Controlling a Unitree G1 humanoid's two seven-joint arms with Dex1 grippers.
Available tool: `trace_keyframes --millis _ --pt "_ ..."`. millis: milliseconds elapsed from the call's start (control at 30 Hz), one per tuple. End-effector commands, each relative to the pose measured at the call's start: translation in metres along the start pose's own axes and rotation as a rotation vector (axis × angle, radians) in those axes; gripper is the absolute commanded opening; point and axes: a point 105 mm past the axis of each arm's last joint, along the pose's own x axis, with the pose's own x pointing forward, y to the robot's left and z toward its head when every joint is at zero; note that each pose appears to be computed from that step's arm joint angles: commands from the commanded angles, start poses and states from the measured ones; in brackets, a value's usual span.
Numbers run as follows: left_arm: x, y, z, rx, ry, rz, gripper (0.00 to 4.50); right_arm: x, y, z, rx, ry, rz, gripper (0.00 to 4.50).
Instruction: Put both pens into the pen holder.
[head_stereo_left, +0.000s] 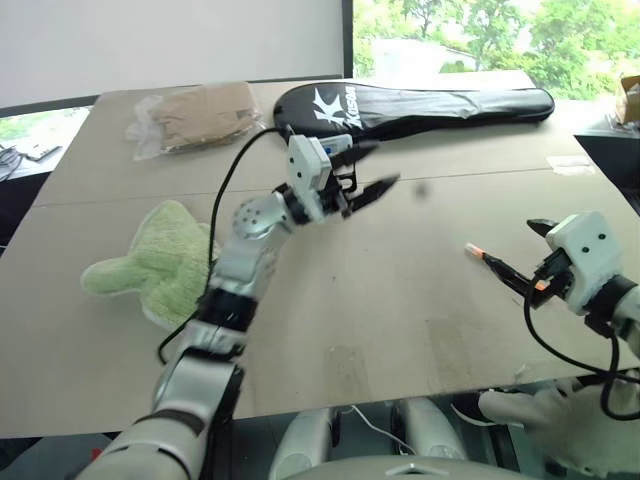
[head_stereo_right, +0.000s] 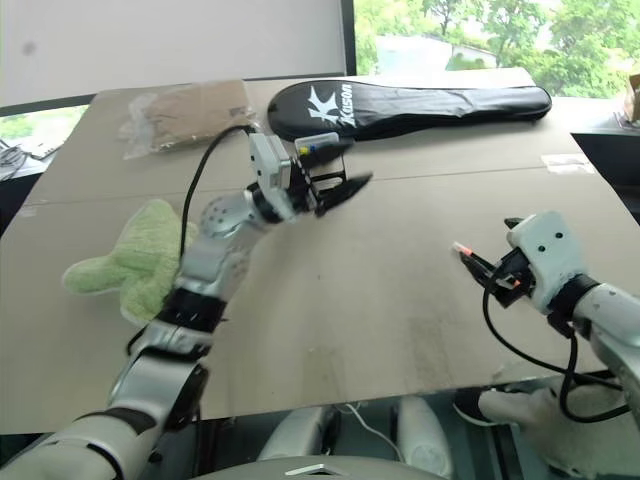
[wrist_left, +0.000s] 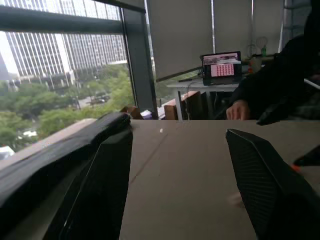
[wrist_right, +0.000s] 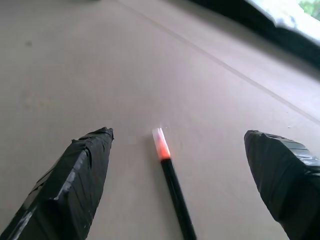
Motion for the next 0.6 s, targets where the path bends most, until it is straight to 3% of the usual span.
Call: trace_keyframes --millis 33,167,333,433,567,600 --pt "-0.005 -0.041 0.013 -0.114 0.101 -0.167 3.1 0.002 -0.015 -0.007 0.087 0.056 0.07 4.5" --pt "-0.025 -0.054 0.004 -0.114 0.257 -0.233 3.1 0.019 -0.027 -0.019 0.196 0.121 0.187 4.5" --pt "-0.029 -0.051 0.002 -0.084 0.282 -0.199 3.1 0.04 -0.027 -0.038 0.175 0.225 0.282 4.5" --pt "-0.028 -0.049 0.001 -0.077 0.274 -0.175 3.18 0.045 -0.02 -0.047 0.181 0.28 0.352 3.64" --pt "-0.03 -0.05 -0.001 -0.091 0.265 -0.161 3.18 0.048 -0.026 -0.062 0.158 0.344 0.349 1.78" --pt "-0.031 -0.05 -0.001 -0.101 0.264 -0.16 3.18 0.048 -0.028 -0.062 0.15 0.347 0.34 1.49"
